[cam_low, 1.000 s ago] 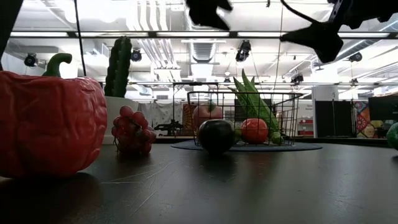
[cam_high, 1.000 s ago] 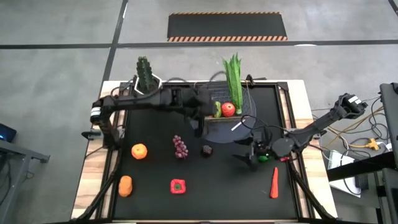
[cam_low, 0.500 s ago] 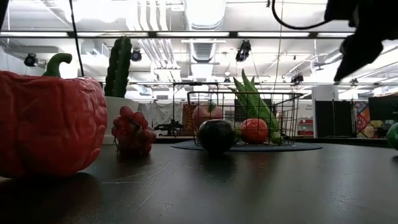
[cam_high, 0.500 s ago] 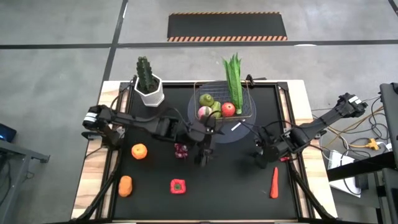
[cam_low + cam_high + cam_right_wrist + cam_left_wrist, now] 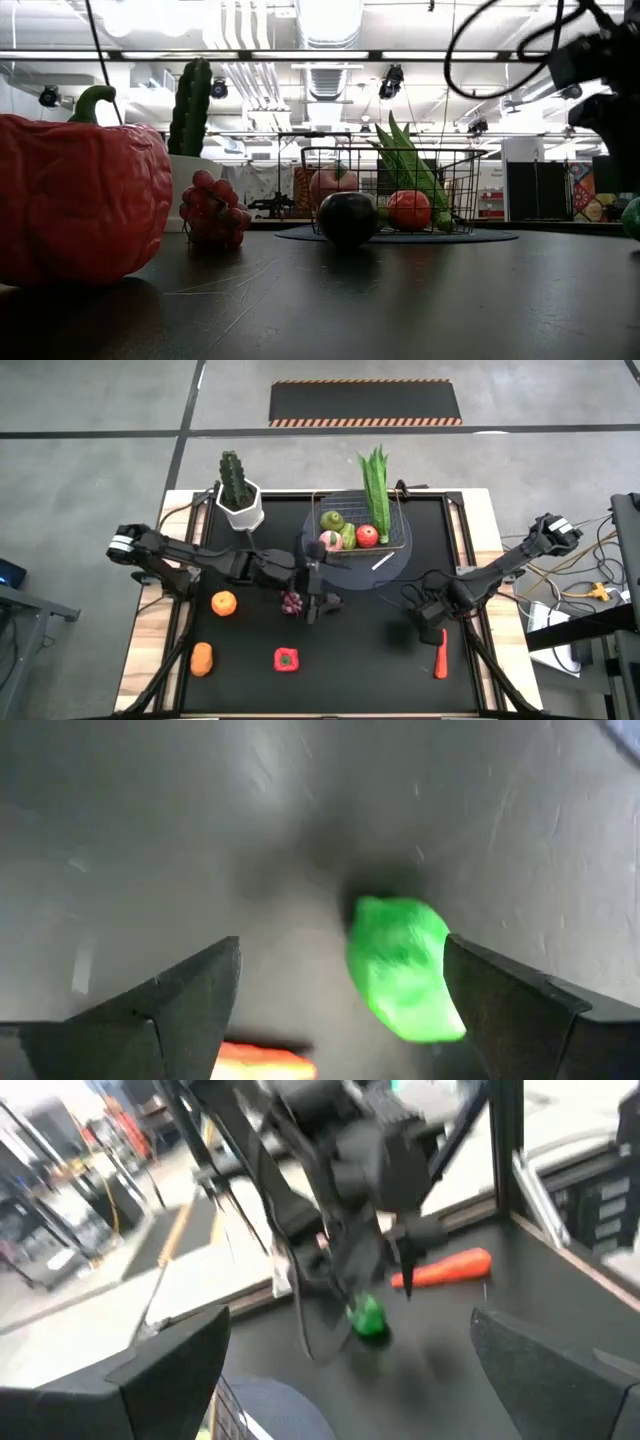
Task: Build produce basket
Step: Put the green lime into the gold wire basket
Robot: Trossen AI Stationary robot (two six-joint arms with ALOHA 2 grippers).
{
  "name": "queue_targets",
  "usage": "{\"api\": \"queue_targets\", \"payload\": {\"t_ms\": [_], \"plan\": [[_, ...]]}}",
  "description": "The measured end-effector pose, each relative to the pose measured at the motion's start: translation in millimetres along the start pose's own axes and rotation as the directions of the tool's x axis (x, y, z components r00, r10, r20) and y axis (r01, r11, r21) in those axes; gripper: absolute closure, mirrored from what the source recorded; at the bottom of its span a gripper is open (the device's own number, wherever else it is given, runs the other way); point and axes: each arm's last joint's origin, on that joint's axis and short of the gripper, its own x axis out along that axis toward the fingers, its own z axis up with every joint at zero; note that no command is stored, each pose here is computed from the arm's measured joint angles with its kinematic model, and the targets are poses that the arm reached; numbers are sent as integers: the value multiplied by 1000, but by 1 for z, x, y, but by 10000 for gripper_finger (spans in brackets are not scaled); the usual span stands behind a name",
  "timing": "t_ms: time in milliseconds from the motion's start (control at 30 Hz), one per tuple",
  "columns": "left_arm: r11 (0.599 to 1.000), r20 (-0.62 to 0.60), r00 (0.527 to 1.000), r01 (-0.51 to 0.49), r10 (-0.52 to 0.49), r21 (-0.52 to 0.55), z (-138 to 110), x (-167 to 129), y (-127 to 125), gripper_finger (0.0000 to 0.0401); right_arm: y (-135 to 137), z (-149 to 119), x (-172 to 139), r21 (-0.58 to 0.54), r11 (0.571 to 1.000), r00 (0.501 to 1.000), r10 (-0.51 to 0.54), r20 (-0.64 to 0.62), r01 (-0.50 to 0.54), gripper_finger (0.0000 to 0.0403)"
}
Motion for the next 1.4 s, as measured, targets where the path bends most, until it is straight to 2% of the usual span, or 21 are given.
{"api": "queue_targets", "payload": {"t_ms": [133, 400, 567, 1033, 1133, 1333, 1400], "plan": [[1000, 33, 999, -12, 12, -8, -4, -11, 0, 9, -1, -1, 10, -28, 997, 995, -70, -73, 68, 74], [999, 67, 997, -32, 31, 8, -8, -21, 1, 8, 0, 2, 19, -89, 985, 984, -158, -83, 150, 74], [999, 73, 997, -43, 40, 32, -11, -21, 0, 8, -5, -2, 18, -102, 975, 969, -211, -132, 198, 74], [998, 68, 996, -57, 55, 31, -16, -21, -2, 9, 2, 3, 32, -110, 981, 974, -176, -142, 161, 80], [998, 68, 996, -58, 55, 31, -16, -21, -2, 8, 3, 4, 38, -121, 980, 968, -180, -175, 160, 112], [996, 60, 995, -78, 76, 34, -16, -21, -1, 8, 4, 4, 43, -126, 980, 962, -179, -205, 155, 209], [995, 55, 994, -92, 90, 33, -16, -21, 0, 8, 6, 5, 39, -111, 986, 966, -144, -213, 122, 218]]}}
